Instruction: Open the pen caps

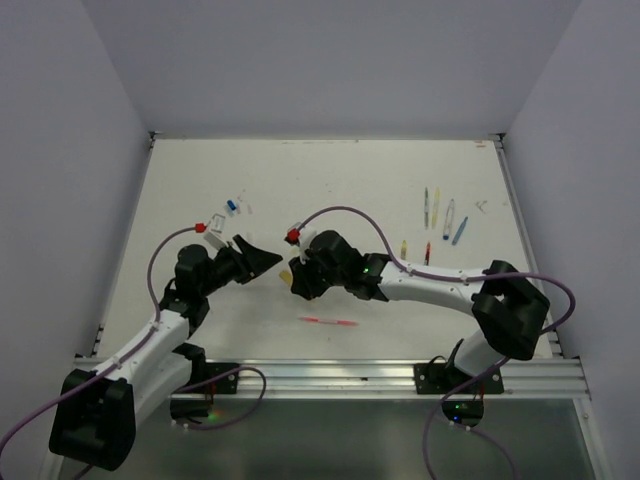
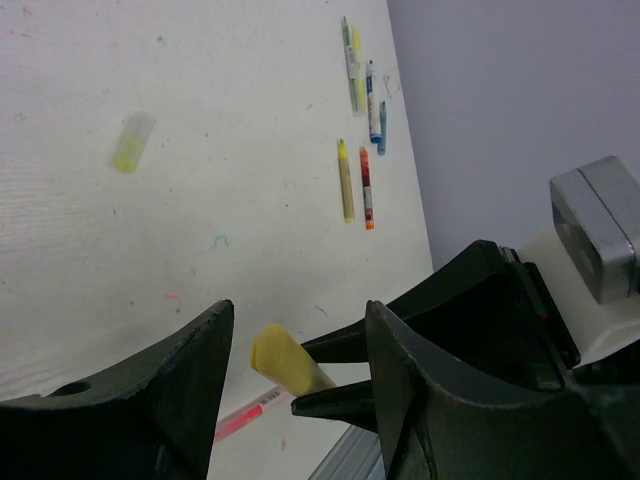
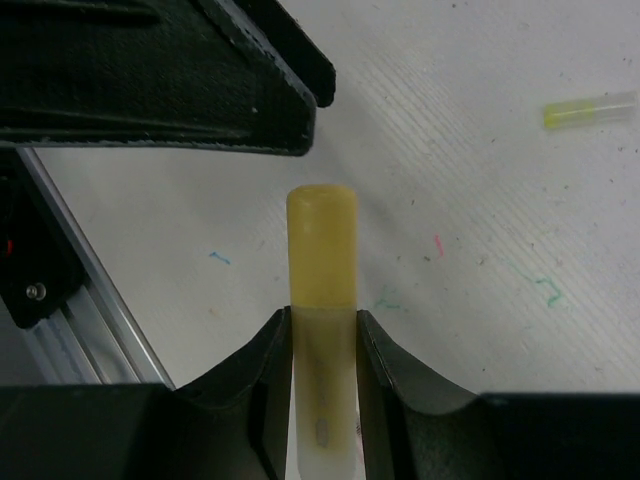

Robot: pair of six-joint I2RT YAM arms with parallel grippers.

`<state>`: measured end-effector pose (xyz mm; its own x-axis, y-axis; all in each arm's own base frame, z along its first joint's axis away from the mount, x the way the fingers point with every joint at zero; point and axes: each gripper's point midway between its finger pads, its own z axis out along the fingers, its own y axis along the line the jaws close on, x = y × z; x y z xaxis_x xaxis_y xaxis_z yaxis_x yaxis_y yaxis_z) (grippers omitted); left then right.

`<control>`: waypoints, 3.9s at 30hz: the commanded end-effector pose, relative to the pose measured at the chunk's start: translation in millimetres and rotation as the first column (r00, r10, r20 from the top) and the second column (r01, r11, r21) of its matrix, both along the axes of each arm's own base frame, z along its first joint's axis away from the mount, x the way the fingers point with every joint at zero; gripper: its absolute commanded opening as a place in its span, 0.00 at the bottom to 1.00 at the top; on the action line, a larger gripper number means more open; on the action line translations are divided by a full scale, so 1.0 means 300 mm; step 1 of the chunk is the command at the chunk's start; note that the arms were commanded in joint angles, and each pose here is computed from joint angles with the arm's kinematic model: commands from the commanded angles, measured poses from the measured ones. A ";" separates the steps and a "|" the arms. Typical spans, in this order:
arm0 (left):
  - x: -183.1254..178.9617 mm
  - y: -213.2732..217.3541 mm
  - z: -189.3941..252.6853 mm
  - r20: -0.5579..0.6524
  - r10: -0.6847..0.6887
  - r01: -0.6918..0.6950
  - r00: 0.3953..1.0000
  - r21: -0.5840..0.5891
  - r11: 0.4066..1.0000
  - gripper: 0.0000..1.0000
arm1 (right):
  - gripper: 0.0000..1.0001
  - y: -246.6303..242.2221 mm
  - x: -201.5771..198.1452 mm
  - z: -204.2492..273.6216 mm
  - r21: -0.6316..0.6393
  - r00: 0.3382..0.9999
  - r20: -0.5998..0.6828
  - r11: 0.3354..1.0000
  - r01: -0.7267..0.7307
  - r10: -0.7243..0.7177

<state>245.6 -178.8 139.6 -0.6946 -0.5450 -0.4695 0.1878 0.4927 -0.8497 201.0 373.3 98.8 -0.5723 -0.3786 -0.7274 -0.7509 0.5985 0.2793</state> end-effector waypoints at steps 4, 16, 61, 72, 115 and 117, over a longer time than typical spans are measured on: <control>0.009 -0.008 0.007 0.035 0.008 -0.008 0.999 0.000 1.000 0.59 | 0.00 0.073 0.027 0.214 0.144 0.996 0.092 0.989 0.008 -0.022; -0.011 -0.020 0.014 0.040 -0.018 0.019 0.999 -0.020 1.000 0.57 | 0.00 0.146 0.018 0.246 0.163 0.994 0.107 0.987 -0.008 -0.010; 0.017 -0.010 0.102 0.072 0.030 -0.026 0.997 -0.048 0.998 0.00 | 0.39 0.098 -0.025 0.035 0.064 0.995 0.098 0.998 0.014 -0.020; 0.011 -0.016 0.080 0.057 0.013 -0.011 0.998 -0.043 0.999 0.04 | 0.00 0.134 0.003 0.049 0.076 0.994 0.101 0.997 0.034 -0.041; 0.279 0.186 0.162 0.106 0.192 -0.193 0.976 -0.005 0.981 0.00 | 0.00 -0.074 -0.117 -0.121 -0.072 0.989 0.027 0.986 0.149 -0.148; 0.303 0.198 0.189 0.118 0.201 -0.203 0.972 0.003 0.979 0.00 | 0.00 -0.086 -0.123 -0.101 -0.056 0.989 0.029 0.988 0.147 -0.145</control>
